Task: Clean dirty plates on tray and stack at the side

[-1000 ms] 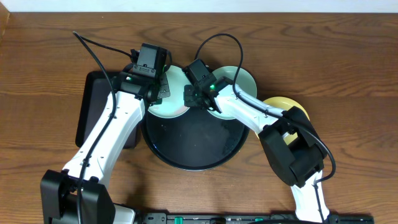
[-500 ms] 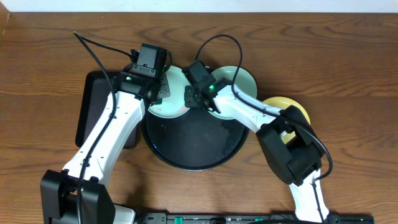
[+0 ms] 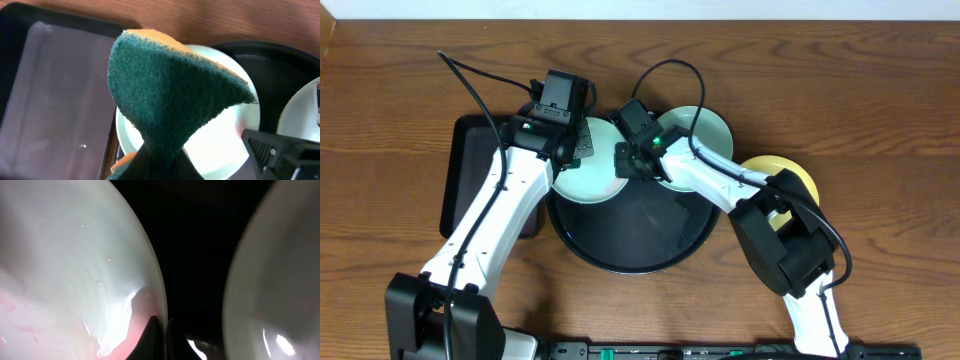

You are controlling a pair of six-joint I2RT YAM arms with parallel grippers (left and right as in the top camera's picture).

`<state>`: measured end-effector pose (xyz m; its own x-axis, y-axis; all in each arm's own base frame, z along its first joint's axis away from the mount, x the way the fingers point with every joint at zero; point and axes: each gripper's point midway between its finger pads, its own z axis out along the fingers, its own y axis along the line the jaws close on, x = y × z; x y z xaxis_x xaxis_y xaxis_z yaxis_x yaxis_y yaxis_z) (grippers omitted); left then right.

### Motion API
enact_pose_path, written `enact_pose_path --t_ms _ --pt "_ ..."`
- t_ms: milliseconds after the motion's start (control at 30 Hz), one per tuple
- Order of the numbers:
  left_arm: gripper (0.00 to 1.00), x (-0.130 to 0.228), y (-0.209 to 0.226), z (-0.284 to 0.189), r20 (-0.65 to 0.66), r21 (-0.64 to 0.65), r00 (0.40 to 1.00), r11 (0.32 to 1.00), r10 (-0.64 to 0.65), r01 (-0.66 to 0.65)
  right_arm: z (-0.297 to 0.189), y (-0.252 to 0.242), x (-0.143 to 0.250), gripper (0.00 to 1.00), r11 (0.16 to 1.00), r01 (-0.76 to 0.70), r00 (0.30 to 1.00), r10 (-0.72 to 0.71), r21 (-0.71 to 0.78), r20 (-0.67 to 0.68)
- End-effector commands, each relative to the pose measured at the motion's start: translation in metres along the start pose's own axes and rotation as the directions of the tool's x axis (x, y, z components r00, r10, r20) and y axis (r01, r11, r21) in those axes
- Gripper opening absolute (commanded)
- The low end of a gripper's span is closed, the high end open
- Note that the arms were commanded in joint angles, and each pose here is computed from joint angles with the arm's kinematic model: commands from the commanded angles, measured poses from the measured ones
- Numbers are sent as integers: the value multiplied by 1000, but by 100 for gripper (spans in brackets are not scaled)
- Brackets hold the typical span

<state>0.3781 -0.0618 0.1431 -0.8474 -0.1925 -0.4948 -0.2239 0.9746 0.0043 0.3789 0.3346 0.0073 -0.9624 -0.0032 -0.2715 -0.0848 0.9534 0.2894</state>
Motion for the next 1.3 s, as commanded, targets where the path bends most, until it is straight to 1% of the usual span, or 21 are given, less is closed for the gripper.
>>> enact_pose_path --t_ms 0,100,233,333,567,800,900,967,1033,1067,1167,1267 --pt "8 -1 -2 -3 -12 9 1000 1000 0 0 -3 -17 24 1 997 62 993 -57 36 -105" --pt "7 7 -7 -3 -50 45 999 999 11 -9 -19 -22 29 1 995 88 988 -81 53 -134" --pt "7 22 -14 -3 -110 87 994 996 23 -13 -31 -36 39 1 989 91 982 -70 113 -174" --pt "7 36 -14 2 -153 75 988 997 27 -16 -31 -46 48 1 984 95 976 -62 153 -208" --pt "7 75 -27 35 -269 46 960 997 74 -64 -27 -50 52 1 982 95 975 -60 160 -213" --pt "8 97 -26 62 -355 12 930 995 94 -96 -27 -50 52 1 982 96 975 -60 161 -212" --pt "7 99 -28 62 -362 27 925 993 116 -114 -27 -52 50 1 981 98 977 -62 170 -204" --pt "7 103 -40 61 -370 132 904 975 214 -177 -27 -52 50 1 980 98 977 -63 172 -202" --pt "7 107 -54 57 -359 251 875 937 324 -244 -27 -52 50 1 980 98 977 -63 172 -202" --pt "7 107 -57 57 -348 278 868 923 355 -265 -27 -52 50 1 980 98 977 -63 172 -202" --pt "8 96 -55 62 -306 243 882 925 357 -290 -27 -52 50 1 980 98 977 -63 172 -202" --pt "7 77 -46 70 -238 149 913 942 330 -302 -27 -52 50 1 980 98 977 -63 172 -202"
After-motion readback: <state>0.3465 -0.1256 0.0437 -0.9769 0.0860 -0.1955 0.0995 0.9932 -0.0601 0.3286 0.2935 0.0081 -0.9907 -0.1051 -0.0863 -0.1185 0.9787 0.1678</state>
